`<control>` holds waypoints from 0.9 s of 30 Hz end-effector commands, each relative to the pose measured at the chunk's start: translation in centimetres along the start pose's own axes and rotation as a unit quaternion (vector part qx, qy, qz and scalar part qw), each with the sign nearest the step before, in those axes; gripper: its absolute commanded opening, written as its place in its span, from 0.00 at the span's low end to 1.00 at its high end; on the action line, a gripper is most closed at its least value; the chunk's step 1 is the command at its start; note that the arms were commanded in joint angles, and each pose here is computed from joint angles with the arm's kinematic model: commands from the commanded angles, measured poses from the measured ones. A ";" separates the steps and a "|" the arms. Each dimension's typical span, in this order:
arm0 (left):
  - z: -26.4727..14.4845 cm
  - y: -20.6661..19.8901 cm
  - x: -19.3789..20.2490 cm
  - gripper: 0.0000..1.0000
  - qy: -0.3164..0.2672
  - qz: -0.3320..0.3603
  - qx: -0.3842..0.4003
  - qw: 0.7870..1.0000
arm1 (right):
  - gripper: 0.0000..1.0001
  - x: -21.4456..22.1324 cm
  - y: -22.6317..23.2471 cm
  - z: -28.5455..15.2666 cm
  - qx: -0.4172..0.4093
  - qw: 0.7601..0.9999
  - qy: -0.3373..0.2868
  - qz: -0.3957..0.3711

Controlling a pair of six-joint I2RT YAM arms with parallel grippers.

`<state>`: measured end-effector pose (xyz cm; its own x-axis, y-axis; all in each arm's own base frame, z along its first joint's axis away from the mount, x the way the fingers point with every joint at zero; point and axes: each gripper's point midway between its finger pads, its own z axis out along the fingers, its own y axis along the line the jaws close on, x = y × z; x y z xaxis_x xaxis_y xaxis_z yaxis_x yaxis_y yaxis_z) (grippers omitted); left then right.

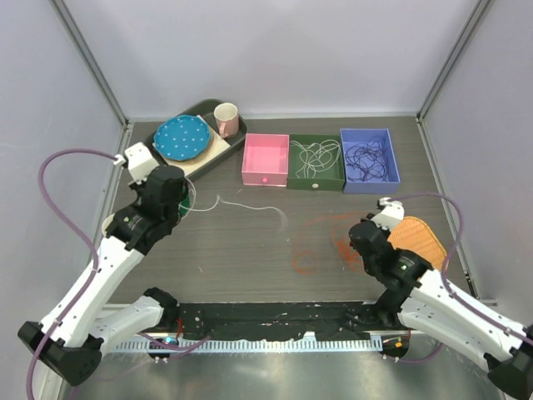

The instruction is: Untangle the cables

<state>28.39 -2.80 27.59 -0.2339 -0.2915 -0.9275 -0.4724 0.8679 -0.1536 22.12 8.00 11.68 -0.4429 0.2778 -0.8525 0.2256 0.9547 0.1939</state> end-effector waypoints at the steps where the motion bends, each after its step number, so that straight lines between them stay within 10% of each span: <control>1: -1.1 1.8 -3.3 0.00 -0.034 -0.053 -0.010 0.998 | 0.01 -1.8 -3.3 -0.8 0.052 0.996 -0.043 0.059; 7: -1.8 3.0 -6.5 0.00 -0.066 -0.043 -0.049 0.996 | 0.01 -2.7 -4.6 -1.4 0.071 0.993 -0.063 0.073; 14: -2.7 -4.4 -7.7 0.01 -0.042 -0.053 0.132 0.989 | 0.01 -0.2 1.8 0.0 -0.065 0.998 0.009 -0.001; 27: -4.8 -20.2 -11.0 0.00 -0.016 -0.082 0.407 0.910 | 0.01 0.3 4.0 -0.9 -0.156 0.987 -0.004 0.039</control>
<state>34.91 -14.56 37.77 -0.2412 -0.3825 -0.8919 0.0636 0.9109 -0.4078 21.52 11.20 10.78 -0.4966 0.2845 -0.8200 0.0217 0.9485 0.3160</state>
